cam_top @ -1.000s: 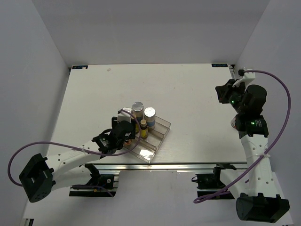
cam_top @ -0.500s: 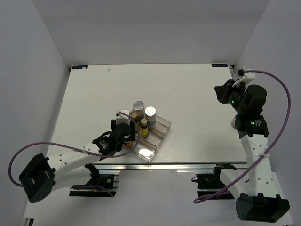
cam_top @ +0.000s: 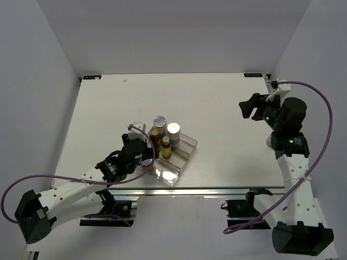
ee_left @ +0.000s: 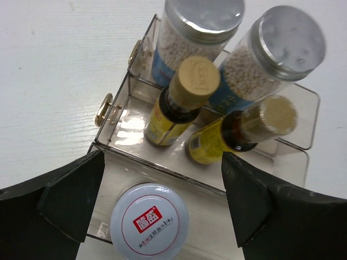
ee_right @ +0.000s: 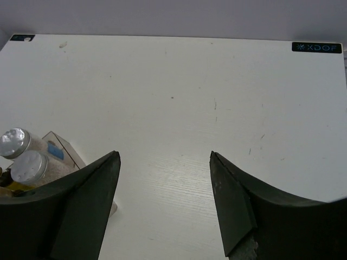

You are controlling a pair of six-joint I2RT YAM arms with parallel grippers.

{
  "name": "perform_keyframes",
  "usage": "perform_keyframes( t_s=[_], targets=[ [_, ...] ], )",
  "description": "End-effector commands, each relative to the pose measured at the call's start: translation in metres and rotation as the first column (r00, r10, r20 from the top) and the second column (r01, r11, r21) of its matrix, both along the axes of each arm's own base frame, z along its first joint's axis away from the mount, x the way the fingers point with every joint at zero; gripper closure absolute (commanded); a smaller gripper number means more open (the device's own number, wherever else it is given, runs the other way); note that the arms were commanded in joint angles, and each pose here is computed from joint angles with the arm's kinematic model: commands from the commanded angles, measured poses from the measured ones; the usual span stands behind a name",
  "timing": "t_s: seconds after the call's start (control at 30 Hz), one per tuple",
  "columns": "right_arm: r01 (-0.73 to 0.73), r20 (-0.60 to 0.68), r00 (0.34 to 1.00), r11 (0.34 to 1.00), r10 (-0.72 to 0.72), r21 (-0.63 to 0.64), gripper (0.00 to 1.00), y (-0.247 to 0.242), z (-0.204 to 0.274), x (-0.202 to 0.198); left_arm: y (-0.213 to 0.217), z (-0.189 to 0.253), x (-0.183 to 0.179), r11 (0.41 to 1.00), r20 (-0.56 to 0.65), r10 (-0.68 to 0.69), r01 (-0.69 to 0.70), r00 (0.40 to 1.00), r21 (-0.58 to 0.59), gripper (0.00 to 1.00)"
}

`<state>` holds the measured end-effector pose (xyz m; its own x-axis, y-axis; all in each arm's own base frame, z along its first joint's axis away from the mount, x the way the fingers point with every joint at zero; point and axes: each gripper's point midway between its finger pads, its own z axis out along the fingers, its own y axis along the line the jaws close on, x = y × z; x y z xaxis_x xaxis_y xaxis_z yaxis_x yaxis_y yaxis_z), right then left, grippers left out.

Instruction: Organize the condiment bottles

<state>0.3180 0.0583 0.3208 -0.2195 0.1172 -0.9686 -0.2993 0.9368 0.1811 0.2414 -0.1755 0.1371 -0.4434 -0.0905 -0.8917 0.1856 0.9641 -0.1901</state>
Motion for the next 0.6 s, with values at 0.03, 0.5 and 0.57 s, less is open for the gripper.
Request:
perform_keyframes(
  t_s=[0.03,0.5,0.57],
  targets=[
    [0.023,-0.014,1.000,0.999,-0.023,-0.042,0.27,-0.008,0.000,-0.002,-0.009,0.058,0.001,0.995,0.064,-0.027,0.033,0.998,-0.092,0.02],
    [0.545,-0.271,0.748,0.793,-0.607,-0.271,0.11,-0.112,-0.082,-0.006,0.043,0.122,0.038,0.963,0.265,0.109,-0.168,0.958,0.210,0.02],
    [0.564,-0.277,0.712,0.760,-0.645,-0.323,0.11,-0.122,-0.099,-0.010,0.044,0.111,0.043,0.960,0.250,0.101,-0.160,0.963,0.230,0.02]
  ],
)
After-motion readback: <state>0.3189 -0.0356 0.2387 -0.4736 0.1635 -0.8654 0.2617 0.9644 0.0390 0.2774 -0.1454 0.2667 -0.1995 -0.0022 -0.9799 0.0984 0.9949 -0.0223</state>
